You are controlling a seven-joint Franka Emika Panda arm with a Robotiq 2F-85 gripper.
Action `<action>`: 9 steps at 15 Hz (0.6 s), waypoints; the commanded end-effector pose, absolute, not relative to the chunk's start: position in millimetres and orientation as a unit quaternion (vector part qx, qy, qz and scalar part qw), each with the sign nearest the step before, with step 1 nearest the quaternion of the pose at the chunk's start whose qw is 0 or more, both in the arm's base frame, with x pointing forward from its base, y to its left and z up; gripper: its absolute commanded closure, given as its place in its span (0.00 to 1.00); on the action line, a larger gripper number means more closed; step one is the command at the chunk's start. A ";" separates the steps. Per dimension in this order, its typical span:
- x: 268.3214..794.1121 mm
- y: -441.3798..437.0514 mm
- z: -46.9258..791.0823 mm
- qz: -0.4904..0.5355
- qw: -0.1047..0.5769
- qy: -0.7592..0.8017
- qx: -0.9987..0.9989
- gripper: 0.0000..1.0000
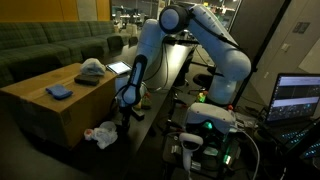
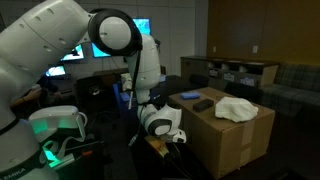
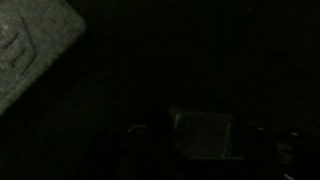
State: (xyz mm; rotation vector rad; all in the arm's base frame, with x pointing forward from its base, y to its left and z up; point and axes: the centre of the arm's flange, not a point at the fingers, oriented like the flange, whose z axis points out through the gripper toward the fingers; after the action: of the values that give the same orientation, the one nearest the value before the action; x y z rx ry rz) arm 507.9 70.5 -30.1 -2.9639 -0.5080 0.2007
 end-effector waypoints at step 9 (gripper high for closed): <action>495.5 58.4 32.9 0.117 0.040 -0.153 -0.980 0.66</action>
State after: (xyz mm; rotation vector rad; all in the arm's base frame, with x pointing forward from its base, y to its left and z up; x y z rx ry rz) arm 506.6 65.5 -7.7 -2.9712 -0.5022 0.3003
